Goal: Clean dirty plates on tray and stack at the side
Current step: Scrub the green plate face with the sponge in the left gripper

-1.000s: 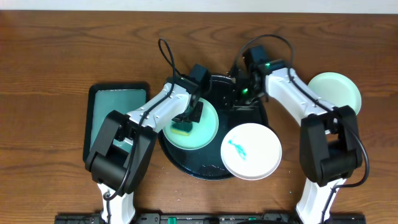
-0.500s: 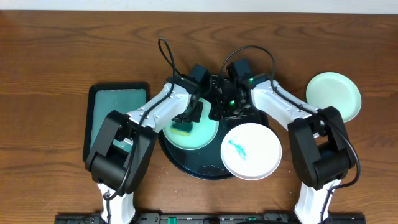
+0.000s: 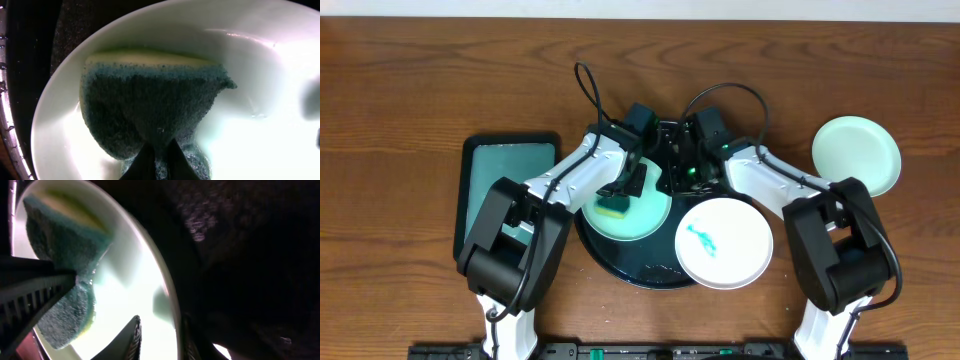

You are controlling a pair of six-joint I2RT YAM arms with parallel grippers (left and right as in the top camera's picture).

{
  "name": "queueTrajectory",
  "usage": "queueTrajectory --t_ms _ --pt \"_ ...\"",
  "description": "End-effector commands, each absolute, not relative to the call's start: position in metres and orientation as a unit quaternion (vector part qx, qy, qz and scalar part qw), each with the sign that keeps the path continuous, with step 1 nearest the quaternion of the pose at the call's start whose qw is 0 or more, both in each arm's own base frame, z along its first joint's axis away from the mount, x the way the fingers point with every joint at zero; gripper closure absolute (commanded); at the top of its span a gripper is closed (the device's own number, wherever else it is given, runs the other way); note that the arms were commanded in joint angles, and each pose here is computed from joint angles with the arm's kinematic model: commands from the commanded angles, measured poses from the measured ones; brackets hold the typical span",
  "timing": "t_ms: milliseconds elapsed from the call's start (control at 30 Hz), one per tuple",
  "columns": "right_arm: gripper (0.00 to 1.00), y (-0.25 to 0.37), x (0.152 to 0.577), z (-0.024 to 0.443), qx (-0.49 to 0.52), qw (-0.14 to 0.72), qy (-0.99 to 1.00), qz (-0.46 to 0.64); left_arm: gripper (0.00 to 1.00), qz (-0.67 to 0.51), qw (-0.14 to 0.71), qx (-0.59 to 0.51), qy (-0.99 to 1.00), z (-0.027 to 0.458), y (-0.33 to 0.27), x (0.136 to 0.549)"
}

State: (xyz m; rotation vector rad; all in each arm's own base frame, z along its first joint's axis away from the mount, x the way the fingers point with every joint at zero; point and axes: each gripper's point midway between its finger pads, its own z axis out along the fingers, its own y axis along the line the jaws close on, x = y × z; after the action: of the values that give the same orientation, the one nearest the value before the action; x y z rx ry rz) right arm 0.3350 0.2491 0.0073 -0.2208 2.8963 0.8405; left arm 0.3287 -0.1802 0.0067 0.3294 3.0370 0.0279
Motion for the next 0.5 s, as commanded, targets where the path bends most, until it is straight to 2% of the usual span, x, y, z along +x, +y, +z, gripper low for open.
queueTrajectory --t_ms 0,67,233,467 --pt "0.79 0.262 0.308 -0.010 -0.053 0.021 0.962 0.268 0.93 -0.055 -0.056 0.119 0.990 -0.026 -0.205 0.280" --pt "0.81 0.262 0.308 -0.013 -0.027 0.020 0.967 0.252 0.93 -0.055 -0.056 0.119 0.990 -0.026 -0.205 0.280" --pt "0.99 0.253 0.312 -0.020 0.042 0.028 0.977 0.208 0.93 -0.052 -0.061 0.119 0.990 -0.026 -0.203 0.277" --pt "0.98 0.248 0.312 -0.023 0.063 0.029 0.979 0.193 0.93 -0.054 -0.065 0.119 0.989 -0.026 -0.204 0.276"
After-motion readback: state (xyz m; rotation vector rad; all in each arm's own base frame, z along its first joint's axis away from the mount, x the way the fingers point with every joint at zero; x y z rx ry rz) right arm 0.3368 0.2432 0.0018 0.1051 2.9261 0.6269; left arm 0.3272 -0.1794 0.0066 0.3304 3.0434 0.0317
